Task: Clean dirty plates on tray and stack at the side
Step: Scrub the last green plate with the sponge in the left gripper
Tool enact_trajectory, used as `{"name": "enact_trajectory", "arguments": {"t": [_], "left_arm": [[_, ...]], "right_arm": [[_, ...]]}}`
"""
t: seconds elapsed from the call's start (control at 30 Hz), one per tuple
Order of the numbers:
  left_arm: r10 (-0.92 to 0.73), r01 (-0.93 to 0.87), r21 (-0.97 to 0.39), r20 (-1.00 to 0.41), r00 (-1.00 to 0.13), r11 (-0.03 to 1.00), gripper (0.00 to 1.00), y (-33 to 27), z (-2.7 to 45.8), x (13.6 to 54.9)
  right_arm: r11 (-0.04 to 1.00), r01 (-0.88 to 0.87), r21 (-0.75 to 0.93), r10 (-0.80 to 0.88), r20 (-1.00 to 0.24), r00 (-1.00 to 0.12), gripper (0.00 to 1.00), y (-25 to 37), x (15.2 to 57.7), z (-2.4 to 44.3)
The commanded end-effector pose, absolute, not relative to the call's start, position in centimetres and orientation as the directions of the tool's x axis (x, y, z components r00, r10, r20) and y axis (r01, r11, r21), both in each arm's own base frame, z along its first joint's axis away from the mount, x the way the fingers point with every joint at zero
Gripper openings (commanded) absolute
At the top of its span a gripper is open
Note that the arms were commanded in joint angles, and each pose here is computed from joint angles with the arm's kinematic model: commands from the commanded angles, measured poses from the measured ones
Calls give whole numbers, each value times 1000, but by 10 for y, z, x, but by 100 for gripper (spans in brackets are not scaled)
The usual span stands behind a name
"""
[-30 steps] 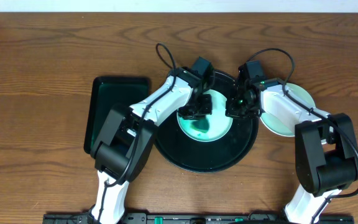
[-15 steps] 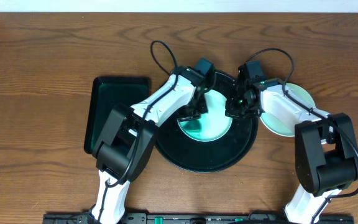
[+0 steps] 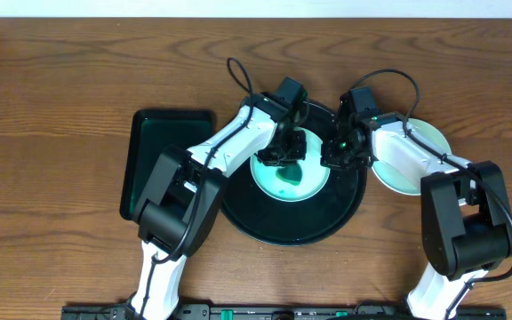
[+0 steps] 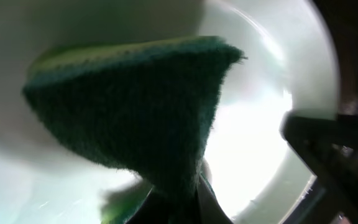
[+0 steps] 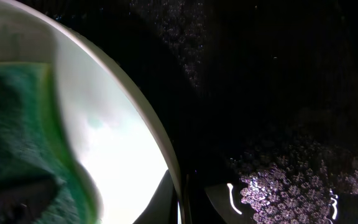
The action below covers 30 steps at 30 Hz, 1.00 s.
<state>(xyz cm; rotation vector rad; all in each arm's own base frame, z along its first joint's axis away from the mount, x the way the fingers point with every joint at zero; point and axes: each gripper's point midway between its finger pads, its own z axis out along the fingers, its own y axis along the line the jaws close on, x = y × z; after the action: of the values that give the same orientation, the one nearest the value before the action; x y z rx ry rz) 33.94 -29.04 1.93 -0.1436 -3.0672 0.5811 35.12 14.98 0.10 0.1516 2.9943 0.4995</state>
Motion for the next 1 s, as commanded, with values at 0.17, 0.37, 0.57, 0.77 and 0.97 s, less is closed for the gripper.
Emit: {"name": "enact_trajectory", "arguments": {"t": [0.17,0.37,0.57,0.77,0.97], "left_arm": [[-162,-158,-59,-82,-983,986,7,-225,-9,364],[-311,-330,177,-127,-942,927,7,-164,-6,357],[-157,-181,-100,204,-966,978,7,-227,-6,308],[127,-2,-425,275,-953,905,8,-293,13,281],[66,54,-243,42,-997,968,7,-267,-5,332]], "right_arm": [[962,109,252,120,-28,-992,1,140,336,-27],[962,102,252,113,-31,-993,1,140,336,-27],[962,102,252,113,-31,-993,1,140,336,-27],[962,102,253,113,-30,-993,1,140,336,-27],[962,99,255,110,-29,-993,1,140,336,-27]]}}
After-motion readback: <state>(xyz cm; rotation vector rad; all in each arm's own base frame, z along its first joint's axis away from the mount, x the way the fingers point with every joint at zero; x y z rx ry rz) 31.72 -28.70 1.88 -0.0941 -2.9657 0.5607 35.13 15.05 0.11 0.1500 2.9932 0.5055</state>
